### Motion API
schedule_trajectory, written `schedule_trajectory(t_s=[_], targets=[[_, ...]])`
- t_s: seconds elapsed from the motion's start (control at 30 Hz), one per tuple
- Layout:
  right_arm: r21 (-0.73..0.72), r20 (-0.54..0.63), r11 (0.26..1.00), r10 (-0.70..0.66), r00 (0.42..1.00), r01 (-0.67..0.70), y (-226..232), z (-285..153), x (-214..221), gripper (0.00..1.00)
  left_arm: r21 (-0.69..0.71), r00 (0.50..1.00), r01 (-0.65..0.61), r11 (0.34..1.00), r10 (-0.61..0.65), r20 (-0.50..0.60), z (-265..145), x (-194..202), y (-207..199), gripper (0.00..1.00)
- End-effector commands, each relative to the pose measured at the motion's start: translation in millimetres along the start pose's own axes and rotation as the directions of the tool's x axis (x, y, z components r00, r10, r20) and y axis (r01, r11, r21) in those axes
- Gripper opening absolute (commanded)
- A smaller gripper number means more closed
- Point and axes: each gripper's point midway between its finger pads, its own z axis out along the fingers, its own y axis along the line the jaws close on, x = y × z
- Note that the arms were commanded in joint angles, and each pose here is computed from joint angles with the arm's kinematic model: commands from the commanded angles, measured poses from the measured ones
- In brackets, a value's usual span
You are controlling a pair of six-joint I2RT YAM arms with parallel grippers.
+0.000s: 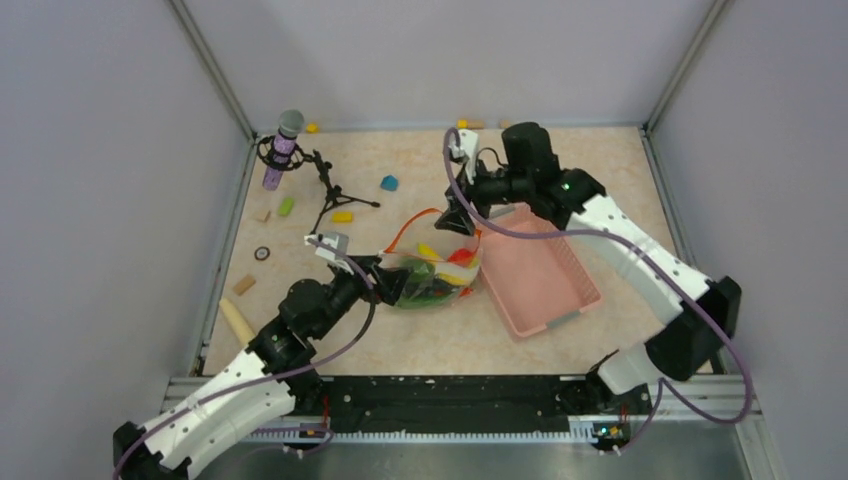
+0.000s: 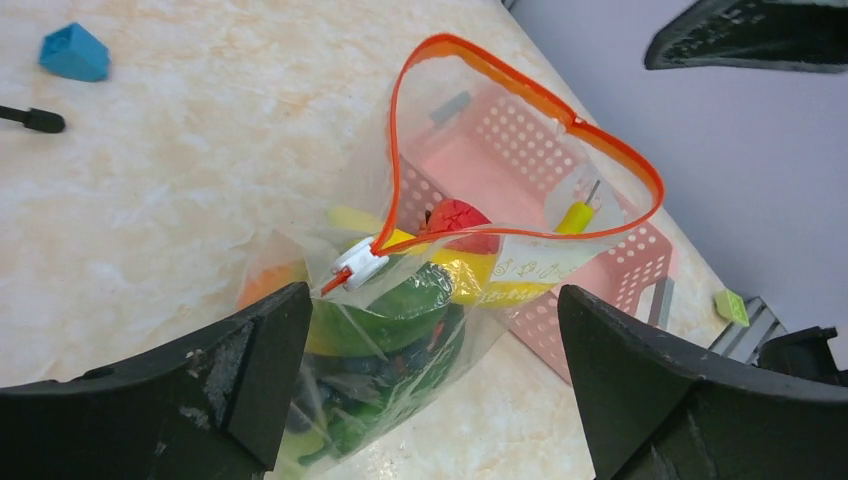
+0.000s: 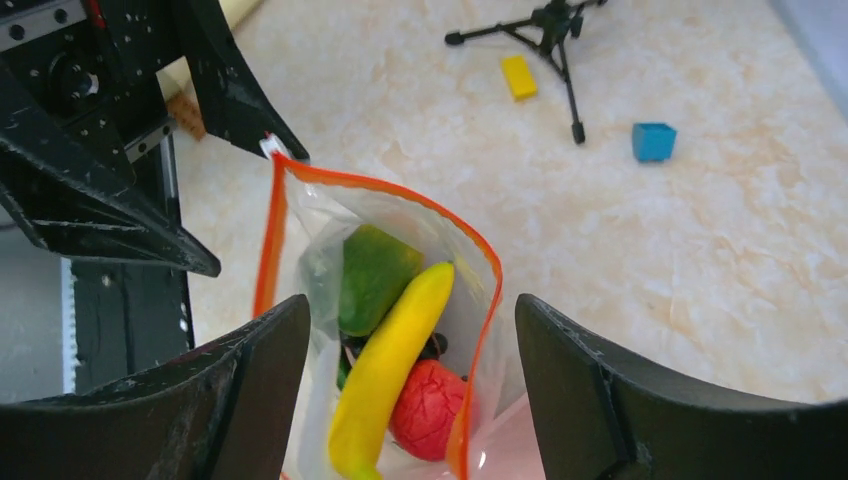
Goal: Place the food in the zip-top bag and seal the zipper
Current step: Adjust the zipper food storage bag at the center of the board, then zip the zipper food storage bag at the center of the board.
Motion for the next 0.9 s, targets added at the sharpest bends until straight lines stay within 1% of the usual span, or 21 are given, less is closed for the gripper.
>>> schedule_trajectory(t_s=[0.0,0.07,0.1,0.13,0.2,0.3,0.4,0.53,0.67,0.73,0.77,0.83,0.87], targets=[[0.056,0.173,0.997,0.041,0.984,-0.051,17.8,-13.8,-35.2,0.75,-0.078,0.998,0.027,0.997,-0.023,0.062,-23.4,-32.4,4.2,0.98],[0.002,0.162,1.0,0.021,0.987,-0.021,42.1,-7.5,-30.2,0.76,-0.143,0.992,0.065,0.988,-0.049,0.115,-35.8,-44.7,14.9,0.98],[-0.006,0.15,1.0,0.001,0.989,0.0,51.5,-2.6,-27.2,0.76,-0.216,0.987,0.089,0.972,-0.056,0.154,-41.5,-51.0,28.3,0.98],[-0.002,0.129,1.0,-0.029,0.991,0.03,59.6,5.4,-23.1,0.77,-0.273,0.984,0.108,0.956,-0.063,0.167,-47.9,-52.2,39.0,0.98],[0.039,0.087,0.996,-0.085,0.993,0.082,66.7,21.2,-20.3,0.77,-0.35,0.978,0.137,0.927,-0.071,0.195,-58.0,-56.8,52.6,0.98],[0.032,0.013,0.997,-0.069,0.998,0.069,70.7,44.9,-10.5,0.76,-0.42,0.973,0.173,0.891,-0.088,0.215,-66.8,-57.9,65.2,0.98],[0.011,-0.07,0.997,-0.073,0.995,0.074,64.8,63.4,5.8,0.71,-0.439,0.972,0.179,0.88,-0.091,0.216,-67.2,-55.4,69.5,0.98],[0.083,-0.191,0.989,-0.101,0.976,0.118,41.1,76.8,32.8,0.67,-0.419,0.975,0.161,0.893,-0.078,0.209,-63.1,-52.6,67.4,0.98],[0.082,-0.216,0.989,-0.1,0.971,0.12,39.5,78.9,40.9,0.64,-0.365,0.98,0.121,0.923,-0.053,0.191,-53.6,-48.0,59.5,0.98],[0.058,-0.21,0.991,-0.103,0.972,0.117,44.1,79.5,41.1,0.59,-0.351,0.982,0.105,0.93,-0.042,0.185,-50.5,-45.8,58.2,0.98],[0.048,-0.2,0.992,-0.102,0.974,0.114,46.3,78.9,38.5,0.55,-0.343,0.982,0.099,0.934,-0.035,0.187,-48.8,-45.7,57.2,0.98],[0.034,-0.178,0.994,-0.093,0.98,0.1,51.0,78.0,33.3,0.31,-0.326,0.982,0.088,0.941,-0.027,0.185,-45.6,-43.0,55.6,0.98],[0.03,-0.164,0.995,-0.087,0.983,0.093,53.3,76.7,29.4,0.22,-0.313,0.983,0.08,0.946,-0.022,0.183,-43.9,-40.8,54.5,0.98]])
